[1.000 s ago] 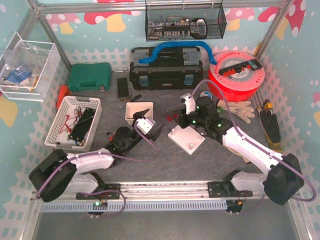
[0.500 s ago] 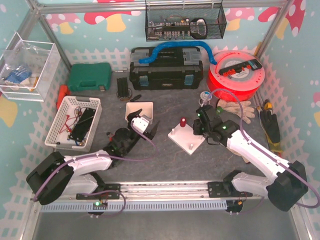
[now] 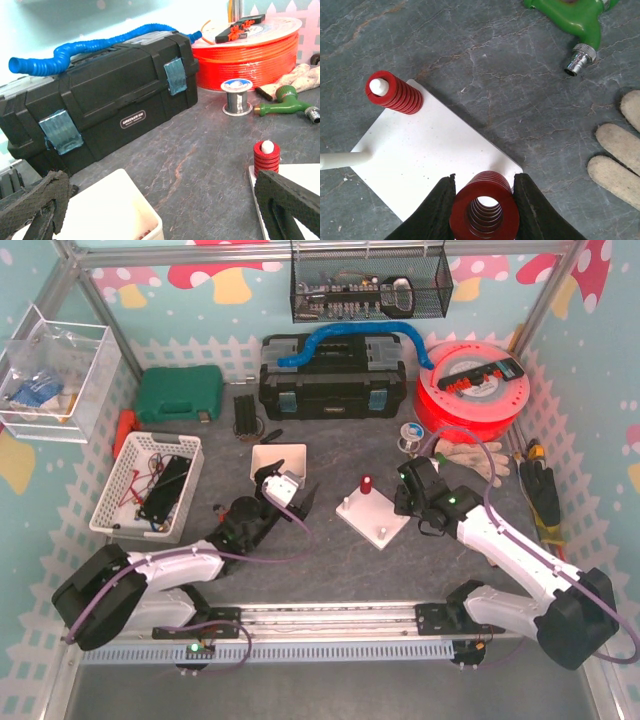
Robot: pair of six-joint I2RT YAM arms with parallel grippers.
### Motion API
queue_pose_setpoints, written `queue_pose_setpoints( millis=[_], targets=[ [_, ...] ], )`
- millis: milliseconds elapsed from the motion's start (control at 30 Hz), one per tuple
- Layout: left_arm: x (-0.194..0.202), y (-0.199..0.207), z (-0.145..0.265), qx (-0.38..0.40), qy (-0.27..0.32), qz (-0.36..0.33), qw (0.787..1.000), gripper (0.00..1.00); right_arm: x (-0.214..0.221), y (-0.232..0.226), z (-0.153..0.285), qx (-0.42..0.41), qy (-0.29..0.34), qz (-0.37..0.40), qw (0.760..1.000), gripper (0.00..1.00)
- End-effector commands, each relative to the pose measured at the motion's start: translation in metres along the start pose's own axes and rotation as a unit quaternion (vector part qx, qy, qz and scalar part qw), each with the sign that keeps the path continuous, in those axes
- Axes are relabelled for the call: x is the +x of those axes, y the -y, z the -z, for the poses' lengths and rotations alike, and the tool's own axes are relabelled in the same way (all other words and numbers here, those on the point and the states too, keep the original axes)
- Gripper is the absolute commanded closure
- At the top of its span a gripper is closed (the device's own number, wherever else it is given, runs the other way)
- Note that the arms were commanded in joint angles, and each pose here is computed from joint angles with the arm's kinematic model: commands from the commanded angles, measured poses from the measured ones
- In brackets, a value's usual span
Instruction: Install the large spring
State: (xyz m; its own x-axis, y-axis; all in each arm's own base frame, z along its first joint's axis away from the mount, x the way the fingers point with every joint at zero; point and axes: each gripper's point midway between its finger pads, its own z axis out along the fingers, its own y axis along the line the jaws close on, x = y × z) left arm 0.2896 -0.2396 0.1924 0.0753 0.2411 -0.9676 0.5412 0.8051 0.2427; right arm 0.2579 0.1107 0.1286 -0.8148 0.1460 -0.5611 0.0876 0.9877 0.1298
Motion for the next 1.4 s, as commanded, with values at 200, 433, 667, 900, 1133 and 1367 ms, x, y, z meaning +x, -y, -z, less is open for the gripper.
queue_pose_setpoints(
  millis=[200, 433, 667, 900, 1133, 1367],
  targets=[
    [0.002, 0.001, 0.002, 0.002, -0.002, 0.004, 1.000, 0.01, 0.002, 0.000, -0.014, -0.004, 0.006, -0.014, 1.000, 1.00],
    [0.005, 0.005, -0.001, 0.011, -0.007, 0.013, 1.000, 0.01, 0.016, 0.001, -0.035, 0.003, -0.019, -0.012, 1.000, 1.00],
    [0.005, 0.005, -0.002, 0.011, -0.007, 0.013, 1.000, 0.01, -0.004, -0.004, -0.032, 0.000, 0.015, -0.018, 1.000, 1.00],
    [0.004, 0.007, -0.005, 0.013, -0.010, 0.018, 1.000, 0.01, -0.052, -0.021, -0.002, -0.027, 0.083, -0.013, 0.996, 1.00],
    [0.000, 0.006, -0.003, 0.014, -0.002, 0.033, 0.999, 0.01, -0.015, -0.009, 0.026, -0.045, 0.014, 0.013, 0.999, 1.00],
    [-0.001, 0.004, -0.001, 0.010, -0.004, 0.029, 1.000, 0.01, 0.006, 0.000, 0.025, -0.051, 0.004, 0.013, 0.999, 1.00]
  ],
)
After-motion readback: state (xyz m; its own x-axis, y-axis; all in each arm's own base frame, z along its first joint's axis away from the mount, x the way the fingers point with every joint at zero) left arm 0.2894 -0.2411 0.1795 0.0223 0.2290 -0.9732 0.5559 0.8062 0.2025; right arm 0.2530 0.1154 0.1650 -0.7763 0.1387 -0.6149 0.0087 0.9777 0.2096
